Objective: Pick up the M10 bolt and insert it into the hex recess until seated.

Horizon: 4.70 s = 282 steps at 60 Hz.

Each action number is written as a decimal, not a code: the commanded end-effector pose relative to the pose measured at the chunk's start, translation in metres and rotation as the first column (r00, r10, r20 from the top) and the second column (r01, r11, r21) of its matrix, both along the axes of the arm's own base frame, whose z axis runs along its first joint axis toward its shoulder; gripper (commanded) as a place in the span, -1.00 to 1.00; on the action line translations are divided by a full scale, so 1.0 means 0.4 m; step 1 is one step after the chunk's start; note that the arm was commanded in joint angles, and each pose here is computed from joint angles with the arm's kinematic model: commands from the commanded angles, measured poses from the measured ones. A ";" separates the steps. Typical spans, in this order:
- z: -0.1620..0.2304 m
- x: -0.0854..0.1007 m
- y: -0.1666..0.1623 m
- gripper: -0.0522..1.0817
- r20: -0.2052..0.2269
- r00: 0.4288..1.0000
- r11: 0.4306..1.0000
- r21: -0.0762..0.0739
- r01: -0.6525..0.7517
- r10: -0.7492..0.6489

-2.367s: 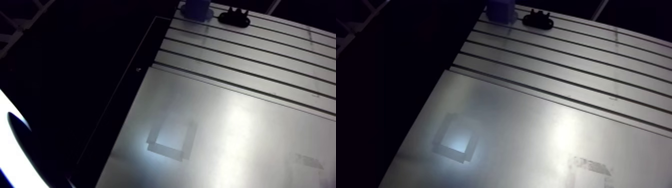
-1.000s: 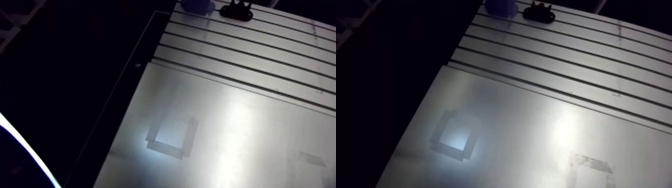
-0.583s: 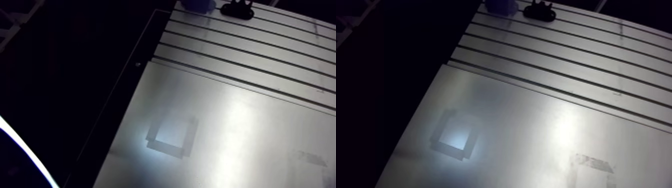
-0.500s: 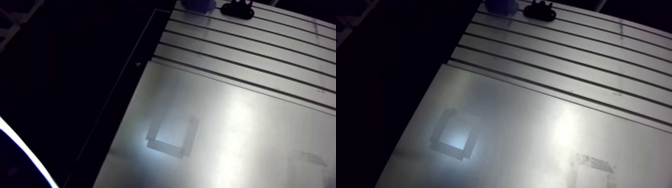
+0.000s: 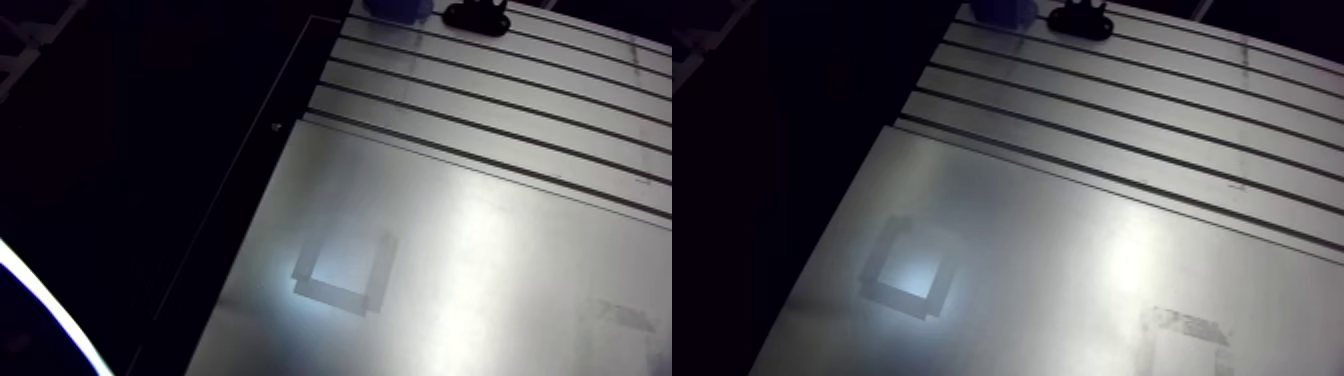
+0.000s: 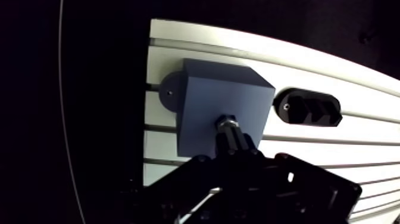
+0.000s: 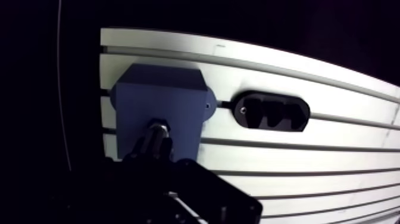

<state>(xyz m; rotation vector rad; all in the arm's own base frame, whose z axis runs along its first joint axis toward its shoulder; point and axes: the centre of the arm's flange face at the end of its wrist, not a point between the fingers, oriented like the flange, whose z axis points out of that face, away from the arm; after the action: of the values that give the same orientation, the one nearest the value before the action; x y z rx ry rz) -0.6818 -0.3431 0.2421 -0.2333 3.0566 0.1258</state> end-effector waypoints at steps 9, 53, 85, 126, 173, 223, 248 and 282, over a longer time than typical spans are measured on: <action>-0.009 0.000 0.000 0.99 -0.008 1.000 1.000 -0.003 -0.002 0.002; -0.024 0.000 -0.003 0.99 -0.005 1.000 1.000 -0.001 -0.001 0.001; -0.023 0.000 -0.003 0.99 -0.006 1.000 1.000 -0.002 -0.002 0.002; -0.035 -0.001 -0.006 0.99 -0.001 1.000 1.000 0.001 -0.003 0.003; -0.003 -0.011 -0.007 0.99 -0.015 1.000 1.000 -0.006 -0.018 0.018; 0.056 0.027 -0.002 -0.90 0.033 0.999 0.999 0.011 -0.036 0.035; 0.257 0.109 0.034 -0.90 0.009 1.000 1.000 0.004 -0.030 0.030; 0.441 0.241 0.377 -0.86 -0.022 1.000 1.000 -0.014 -0.009 0.009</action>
<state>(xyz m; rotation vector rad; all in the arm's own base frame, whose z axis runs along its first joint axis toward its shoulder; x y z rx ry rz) -0.6198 -0.2740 0.3729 -0.2938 3.0502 0.1168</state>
